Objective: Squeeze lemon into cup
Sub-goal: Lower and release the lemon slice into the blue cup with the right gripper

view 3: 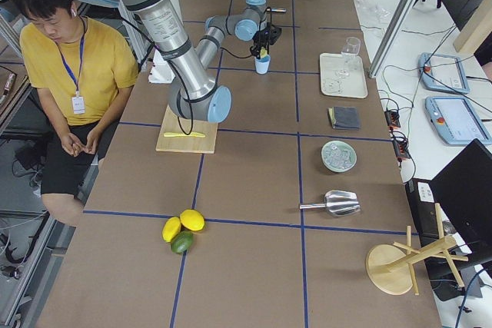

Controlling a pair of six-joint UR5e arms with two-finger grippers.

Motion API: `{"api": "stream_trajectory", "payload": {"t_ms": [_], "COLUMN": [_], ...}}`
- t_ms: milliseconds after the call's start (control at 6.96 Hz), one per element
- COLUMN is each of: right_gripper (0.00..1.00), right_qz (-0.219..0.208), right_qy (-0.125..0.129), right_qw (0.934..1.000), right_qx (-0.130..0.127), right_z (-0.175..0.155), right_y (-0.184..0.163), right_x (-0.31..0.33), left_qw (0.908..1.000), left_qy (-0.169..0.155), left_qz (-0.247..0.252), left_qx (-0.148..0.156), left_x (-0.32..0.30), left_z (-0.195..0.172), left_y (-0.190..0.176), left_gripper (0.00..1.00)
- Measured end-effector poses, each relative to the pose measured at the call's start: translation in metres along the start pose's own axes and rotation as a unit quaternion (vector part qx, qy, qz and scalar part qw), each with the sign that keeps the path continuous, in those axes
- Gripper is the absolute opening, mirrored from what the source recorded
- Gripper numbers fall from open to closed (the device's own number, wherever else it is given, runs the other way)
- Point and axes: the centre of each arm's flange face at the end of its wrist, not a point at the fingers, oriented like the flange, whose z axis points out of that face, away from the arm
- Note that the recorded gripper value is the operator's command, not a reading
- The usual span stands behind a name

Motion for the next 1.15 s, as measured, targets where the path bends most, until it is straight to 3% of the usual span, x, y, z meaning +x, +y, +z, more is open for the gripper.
{"api": "stream_trajectory", "payload": {"t_ms": [287,1149], "right_gripper": [0.64,0.81], "right_qz": [-0.002,-0.001], "right_qy": [0.004,0.007], "right_qw": [1.0,1.0], "right_qx": [-0.002,0.0], "right_z": [0.0051,0.0089], "right_y": [0.0044,0.0012], "right_x": [0.0036,0.0036], "left_qw": [1.0,1.0], "left_qy": [0.0,0.0], "left_qz": [0.0,-0.001], "left_qx": [0.0,-0.001], "left_x": [-0.0001,-0.0005], "left_z": [0.0001,0.0005], "left_y": [0.0003,0.0005], "left_gripper": [1.0,1.0]}}
